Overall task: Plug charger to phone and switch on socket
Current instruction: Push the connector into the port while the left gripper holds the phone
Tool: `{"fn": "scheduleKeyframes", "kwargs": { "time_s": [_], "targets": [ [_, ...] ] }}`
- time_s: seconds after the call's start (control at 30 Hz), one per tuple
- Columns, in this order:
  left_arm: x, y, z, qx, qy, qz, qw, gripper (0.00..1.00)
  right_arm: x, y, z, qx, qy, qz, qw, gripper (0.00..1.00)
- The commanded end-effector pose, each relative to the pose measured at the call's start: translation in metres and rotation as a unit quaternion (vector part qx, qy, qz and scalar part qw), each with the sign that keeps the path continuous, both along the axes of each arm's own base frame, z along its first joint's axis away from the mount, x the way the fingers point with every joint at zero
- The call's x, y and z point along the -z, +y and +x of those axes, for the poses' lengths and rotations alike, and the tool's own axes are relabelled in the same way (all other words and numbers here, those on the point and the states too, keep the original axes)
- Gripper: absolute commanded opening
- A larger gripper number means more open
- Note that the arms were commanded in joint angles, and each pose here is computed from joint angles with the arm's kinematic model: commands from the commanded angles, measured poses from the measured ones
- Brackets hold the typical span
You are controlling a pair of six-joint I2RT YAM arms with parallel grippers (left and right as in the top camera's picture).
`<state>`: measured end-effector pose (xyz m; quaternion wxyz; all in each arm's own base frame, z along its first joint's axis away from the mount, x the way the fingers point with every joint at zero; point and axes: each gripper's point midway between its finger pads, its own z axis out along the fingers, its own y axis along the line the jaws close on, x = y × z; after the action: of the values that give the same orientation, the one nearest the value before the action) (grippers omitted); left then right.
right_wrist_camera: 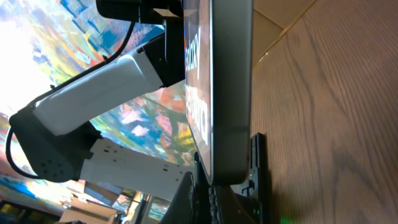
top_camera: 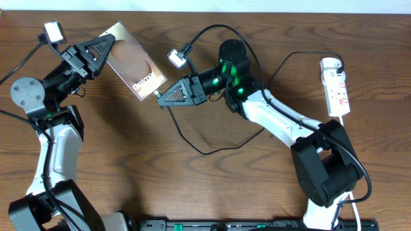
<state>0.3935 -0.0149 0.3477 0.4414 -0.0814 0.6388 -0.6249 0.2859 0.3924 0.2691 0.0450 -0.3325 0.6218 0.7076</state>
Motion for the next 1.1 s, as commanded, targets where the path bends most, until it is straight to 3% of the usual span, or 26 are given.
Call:
{"fn": "scheduleKeyframes", "kwargs": {
  "time_s": [0.0,1.07],
  "targets": [
    [0.001,-0.018,-0.010,0.045,-0.011,0.026,0.999,0.07,-0.003,0.009,0.018,0.055,0.000,0.005,0.998,0.01],
    [0.005,-0.024,-0.015,0.066,-0.016,0.042,0.997,0.07,-0.004,0.006,0.034,0.089,0.005,0.004,0.996,0.01]
  ]
}}
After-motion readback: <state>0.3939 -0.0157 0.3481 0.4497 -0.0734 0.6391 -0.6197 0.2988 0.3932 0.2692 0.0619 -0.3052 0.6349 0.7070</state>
